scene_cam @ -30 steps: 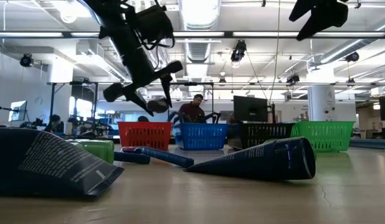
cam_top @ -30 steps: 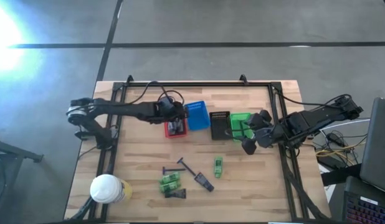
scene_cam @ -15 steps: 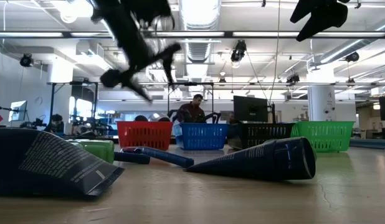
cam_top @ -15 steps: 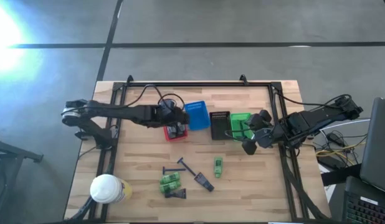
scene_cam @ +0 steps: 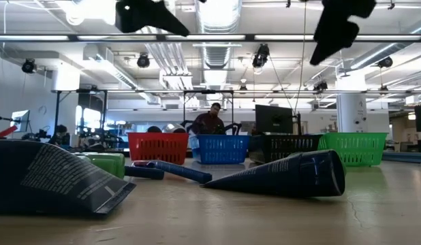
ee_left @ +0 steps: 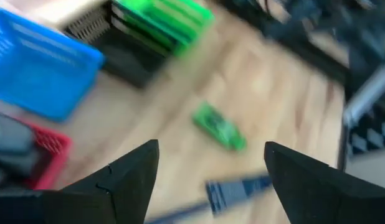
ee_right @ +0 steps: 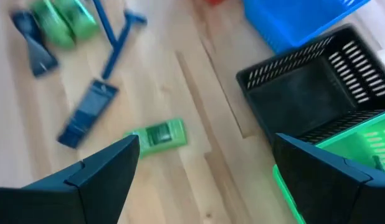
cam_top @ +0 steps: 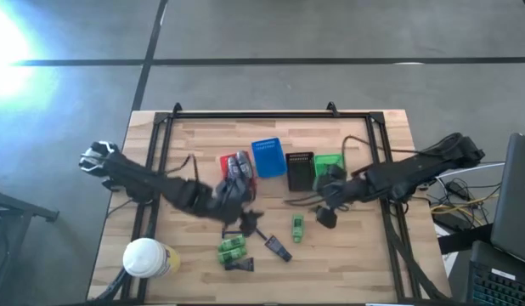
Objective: Pick & Place Travel size toiletries
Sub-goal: Put the blue shaving cream into the black bin, then put the blue shave cream into the black bin
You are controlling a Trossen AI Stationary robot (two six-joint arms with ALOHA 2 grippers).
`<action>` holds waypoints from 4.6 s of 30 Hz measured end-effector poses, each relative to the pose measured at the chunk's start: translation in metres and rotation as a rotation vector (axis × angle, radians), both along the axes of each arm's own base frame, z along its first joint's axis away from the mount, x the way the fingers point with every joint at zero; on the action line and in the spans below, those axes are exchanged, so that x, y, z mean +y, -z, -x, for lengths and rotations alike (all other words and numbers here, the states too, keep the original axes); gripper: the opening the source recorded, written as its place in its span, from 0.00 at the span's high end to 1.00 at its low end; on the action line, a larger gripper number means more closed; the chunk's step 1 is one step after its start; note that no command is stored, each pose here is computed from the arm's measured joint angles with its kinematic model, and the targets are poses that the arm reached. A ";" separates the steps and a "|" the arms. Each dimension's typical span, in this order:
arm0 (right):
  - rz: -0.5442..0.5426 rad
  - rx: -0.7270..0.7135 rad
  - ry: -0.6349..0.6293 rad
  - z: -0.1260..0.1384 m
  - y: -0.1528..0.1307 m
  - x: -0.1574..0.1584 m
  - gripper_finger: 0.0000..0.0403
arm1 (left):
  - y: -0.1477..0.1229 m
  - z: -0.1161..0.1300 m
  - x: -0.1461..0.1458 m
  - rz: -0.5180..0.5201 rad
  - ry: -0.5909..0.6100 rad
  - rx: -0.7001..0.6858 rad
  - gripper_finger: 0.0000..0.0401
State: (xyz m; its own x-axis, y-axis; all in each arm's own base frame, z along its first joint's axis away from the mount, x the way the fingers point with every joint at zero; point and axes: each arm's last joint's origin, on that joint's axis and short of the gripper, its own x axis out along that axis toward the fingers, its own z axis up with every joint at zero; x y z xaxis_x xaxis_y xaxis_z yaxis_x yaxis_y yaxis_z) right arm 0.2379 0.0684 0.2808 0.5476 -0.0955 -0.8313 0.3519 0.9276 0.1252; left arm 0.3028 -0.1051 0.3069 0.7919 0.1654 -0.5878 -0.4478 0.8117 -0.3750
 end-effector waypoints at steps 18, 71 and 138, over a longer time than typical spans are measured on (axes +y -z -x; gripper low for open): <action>-0.256 0.029 -0.011 -0.063 0.074 0.059 0.10 | 0.091 0.035 -0.072 0.039 0.358 0.356 0.30; -0.213 0.149 0.148 -0.099 0.087 0.141 0.71 | 0.064 0.089 -0.067 -0.357 0.534 0.340 0.30; -0.323 0.020 0.713 -0.083 0.050 -0.062 0.29 | -0.022 0.150 0.008 -0.439 -0.068 -0.163 0.30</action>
